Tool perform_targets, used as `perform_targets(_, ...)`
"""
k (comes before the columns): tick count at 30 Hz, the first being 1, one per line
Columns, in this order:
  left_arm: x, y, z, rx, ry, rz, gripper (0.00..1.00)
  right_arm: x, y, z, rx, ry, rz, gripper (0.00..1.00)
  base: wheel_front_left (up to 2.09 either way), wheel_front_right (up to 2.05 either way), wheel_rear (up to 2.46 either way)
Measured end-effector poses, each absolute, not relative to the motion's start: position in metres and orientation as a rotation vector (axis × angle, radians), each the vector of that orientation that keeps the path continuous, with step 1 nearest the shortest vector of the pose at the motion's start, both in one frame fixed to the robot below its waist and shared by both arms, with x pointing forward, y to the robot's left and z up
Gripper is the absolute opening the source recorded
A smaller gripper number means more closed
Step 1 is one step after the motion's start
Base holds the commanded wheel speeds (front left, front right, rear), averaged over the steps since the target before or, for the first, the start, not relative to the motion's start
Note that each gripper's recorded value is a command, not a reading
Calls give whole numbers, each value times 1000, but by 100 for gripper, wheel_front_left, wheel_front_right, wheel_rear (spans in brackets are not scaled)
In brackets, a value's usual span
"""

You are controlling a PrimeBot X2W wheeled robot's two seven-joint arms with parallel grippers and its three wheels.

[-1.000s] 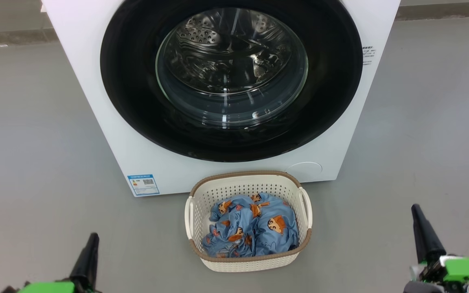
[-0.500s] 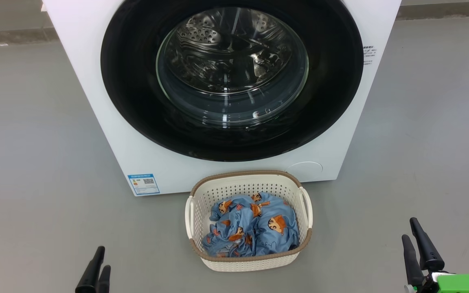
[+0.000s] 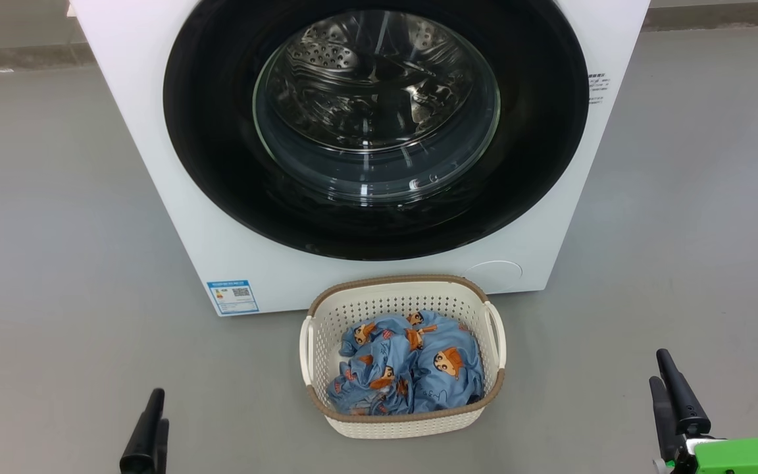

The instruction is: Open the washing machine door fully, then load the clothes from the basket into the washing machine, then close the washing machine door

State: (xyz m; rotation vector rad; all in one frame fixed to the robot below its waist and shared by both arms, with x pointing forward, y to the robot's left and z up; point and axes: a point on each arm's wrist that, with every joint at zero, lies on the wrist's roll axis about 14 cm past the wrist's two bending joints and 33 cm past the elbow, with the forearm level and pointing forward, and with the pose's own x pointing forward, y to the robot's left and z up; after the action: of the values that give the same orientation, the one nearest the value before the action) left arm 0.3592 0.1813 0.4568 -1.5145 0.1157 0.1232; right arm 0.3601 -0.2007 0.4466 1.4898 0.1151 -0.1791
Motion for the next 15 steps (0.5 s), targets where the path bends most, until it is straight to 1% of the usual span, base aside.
perform_targets(15, 361, 187, 464, -1285, 94, 106, 100, 362, -198, 449, 1279, 133, -147, 100, 0, 0, 0)
